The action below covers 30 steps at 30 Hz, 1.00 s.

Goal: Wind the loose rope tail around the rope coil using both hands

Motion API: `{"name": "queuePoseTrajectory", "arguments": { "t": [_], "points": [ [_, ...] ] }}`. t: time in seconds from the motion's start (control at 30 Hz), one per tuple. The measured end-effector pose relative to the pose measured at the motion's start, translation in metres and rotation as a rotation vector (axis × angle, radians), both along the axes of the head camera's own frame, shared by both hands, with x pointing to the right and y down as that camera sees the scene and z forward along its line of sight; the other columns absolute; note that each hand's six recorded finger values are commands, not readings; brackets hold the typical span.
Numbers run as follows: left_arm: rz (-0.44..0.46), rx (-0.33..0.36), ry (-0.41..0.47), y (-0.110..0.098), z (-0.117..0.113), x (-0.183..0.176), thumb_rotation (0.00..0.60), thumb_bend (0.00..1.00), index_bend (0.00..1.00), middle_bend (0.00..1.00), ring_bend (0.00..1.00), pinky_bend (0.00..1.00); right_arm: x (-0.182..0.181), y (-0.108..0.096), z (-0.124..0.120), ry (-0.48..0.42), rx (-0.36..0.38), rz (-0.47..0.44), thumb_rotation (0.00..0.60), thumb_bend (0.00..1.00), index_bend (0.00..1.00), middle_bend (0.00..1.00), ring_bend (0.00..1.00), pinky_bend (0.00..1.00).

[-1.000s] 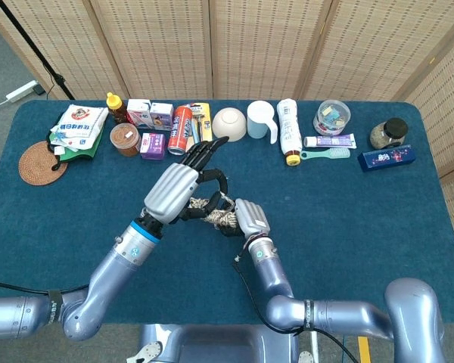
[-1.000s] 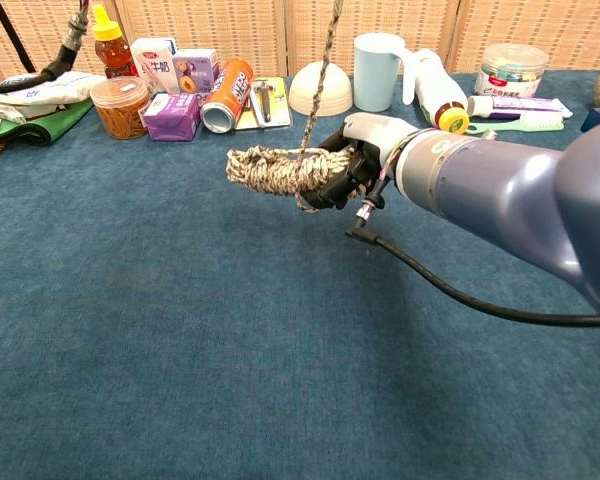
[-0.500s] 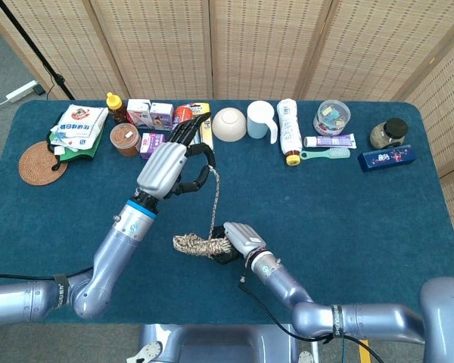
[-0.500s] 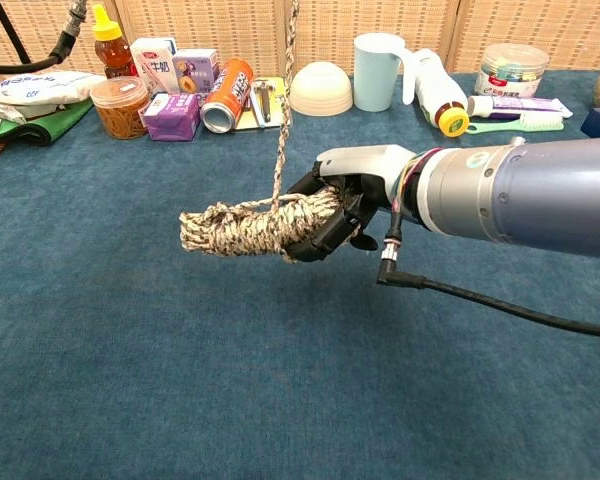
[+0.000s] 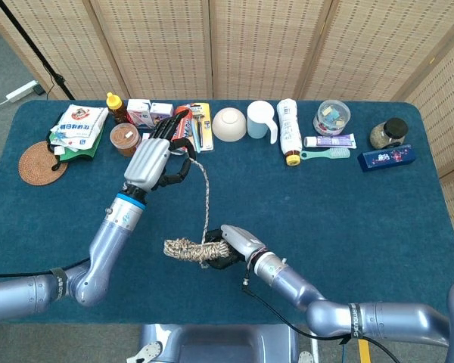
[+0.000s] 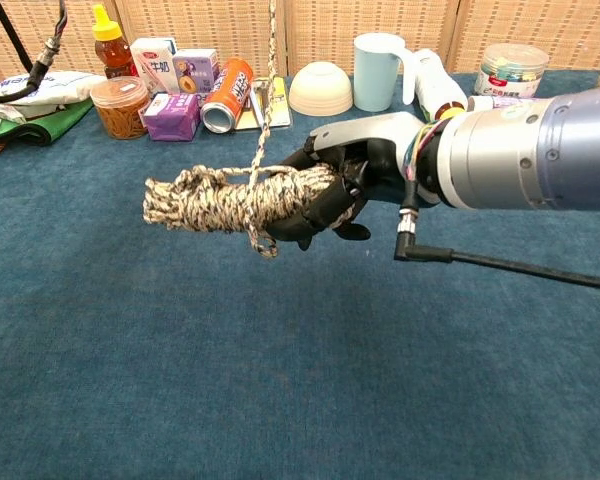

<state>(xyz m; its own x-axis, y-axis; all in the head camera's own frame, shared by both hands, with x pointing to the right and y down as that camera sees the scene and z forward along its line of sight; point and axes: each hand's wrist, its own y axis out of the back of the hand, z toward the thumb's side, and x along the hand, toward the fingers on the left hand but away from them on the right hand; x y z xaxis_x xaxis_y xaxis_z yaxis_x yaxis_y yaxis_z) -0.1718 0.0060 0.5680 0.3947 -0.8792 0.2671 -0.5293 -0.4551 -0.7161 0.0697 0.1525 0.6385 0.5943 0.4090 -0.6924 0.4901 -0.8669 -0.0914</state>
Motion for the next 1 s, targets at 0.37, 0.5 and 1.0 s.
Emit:
{"name": "queuePoseTrajectory", "arguments": {
  "t": [0.37, 0.5, 1.0],
  "points": [
    [-0.011, -0.041, -0.059, 0.006, 0.038, -0.027, 0.6, 0.5, 0.64, 0.0, 0.0, 0.0, 0.003, -0.024, -0.026, -0.101, -0.052, 0.121, 0.6, 0.68, 0.64, 0.66, 0.52, 0.81],
    [-0.021, -0.056, -0.086, 0.008, 0.049, -0.043, 0.6, 0.5, 0.64, 0.0, 0.0, 0.0, 0.007, -0.033, -0.029, -0.108, -0.049, 0.162, 0.6, 0.69, 0.64, 0.66, 0.52, 0.81],
    [0.018, -0.079, -0.174, 0.022, 0.072, -0.08, 0.6, 0.5, 0.64, 0.0, 0.0, 0.0, 0.023, -0.06, -0.023, -0.064, -0.001, 0.292, 0.6, 0.68, 0.64, 0.66, 0.52, 0.81]
  ]
}}
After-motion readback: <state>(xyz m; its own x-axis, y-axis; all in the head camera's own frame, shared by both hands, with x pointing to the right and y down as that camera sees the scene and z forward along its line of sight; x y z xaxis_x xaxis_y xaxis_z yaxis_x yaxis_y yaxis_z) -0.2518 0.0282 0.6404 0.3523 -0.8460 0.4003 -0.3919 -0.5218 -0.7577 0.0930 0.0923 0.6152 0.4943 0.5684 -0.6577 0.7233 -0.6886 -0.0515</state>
